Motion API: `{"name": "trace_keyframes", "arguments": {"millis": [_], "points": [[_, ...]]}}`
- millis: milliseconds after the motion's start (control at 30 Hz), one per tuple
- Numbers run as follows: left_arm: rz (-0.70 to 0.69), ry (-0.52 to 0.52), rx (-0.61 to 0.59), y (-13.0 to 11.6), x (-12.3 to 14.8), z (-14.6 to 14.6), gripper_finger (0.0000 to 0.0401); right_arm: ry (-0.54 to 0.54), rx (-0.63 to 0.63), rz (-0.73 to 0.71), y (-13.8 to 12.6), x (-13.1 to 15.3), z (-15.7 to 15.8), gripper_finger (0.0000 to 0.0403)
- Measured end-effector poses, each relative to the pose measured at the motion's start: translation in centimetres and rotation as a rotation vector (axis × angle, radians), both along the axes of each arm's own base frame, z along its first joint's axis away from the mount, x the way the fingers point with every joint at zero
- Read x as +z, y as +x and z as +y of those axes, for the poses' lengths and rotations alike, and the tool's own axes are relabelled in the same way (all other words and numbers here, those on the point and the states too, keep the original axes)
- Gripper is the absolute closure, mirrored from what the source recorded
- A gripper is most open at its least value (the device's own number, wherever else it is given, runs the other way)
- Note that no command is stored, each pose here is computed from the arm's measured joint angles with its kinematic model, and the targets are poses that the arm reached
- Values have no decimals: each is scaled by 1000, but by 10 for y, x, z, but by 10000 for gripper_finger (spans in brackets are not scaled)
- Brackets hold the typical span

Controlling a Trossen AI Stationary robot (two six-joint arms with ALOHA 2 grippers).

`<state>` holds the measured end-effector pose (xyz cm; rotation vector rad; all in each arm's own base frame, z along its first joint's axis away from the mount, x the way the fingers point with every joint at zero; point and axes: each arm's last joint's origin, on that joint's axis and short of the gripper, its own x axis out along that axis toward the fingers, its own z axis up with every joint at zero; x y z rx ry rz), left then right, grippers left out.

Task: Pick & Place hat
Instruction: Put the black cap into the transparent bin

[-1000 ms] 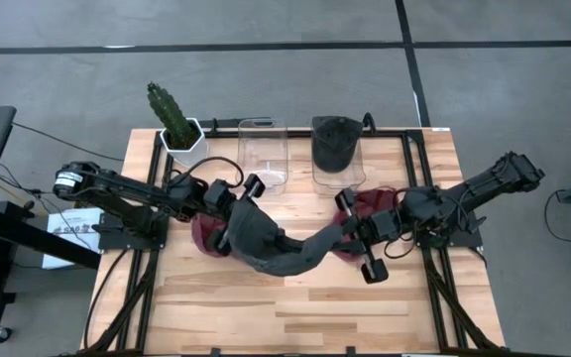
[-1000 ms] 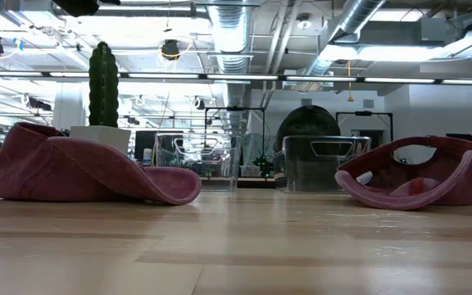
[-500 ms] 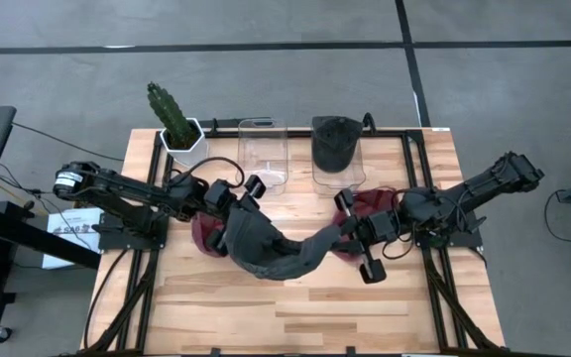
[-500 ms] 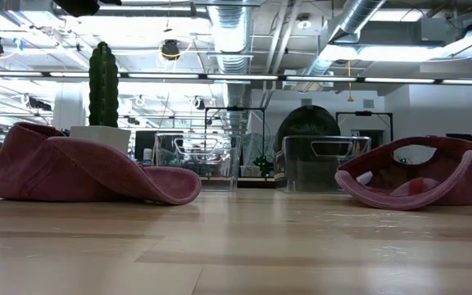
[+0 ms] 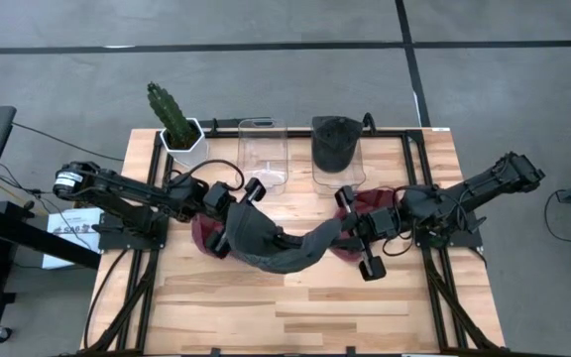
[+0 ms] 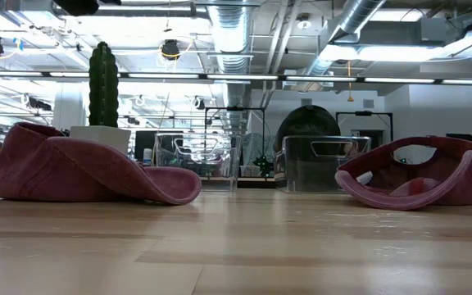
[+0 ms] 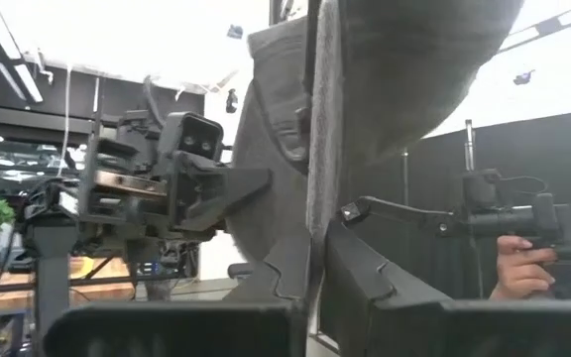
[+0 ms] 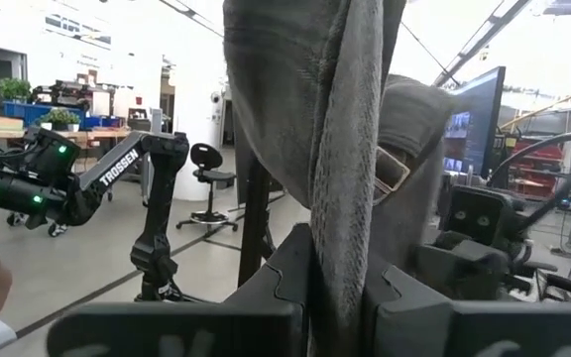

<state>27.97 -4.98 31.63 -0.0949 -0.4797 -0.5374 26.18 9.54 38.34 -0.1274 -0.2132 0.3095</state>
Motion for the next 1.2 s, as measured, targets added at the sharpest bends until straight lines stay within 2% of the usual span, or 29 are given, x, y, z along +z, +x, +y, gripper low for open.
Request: {"name": "trace_keyframes", "arguments": {"millis": [200, 300, 467, 633, 800, 967, 1200], "points": [[7, -9, 0, 0, 0, 0, 388, -23, -1, 17, 0, -2, 0, 383], [15, -23, -4, 0, 0, 0, 388, -24, -5, 29, 1, -3, 0, 369], [32, -37, 13, 1, -2, 1, 389, -20, -34, 79, 3, -9, -1, 310], [40, -51, 10, 1, -2, 1, 390, -29, -122, 141, 4, -14, -3, 237], [52, -63, 3, -2, 2, 2, 390, -43, -140, 177, 1, -16, -7, 190], [85, -48, 13, -12, 10, 3, 390, -27, -131, 213, -8, -13, -9, 177], [204, -36, 36, -30, 19, 5, 390, -26, -117, 243, -31, -5, -10, 183]]}}
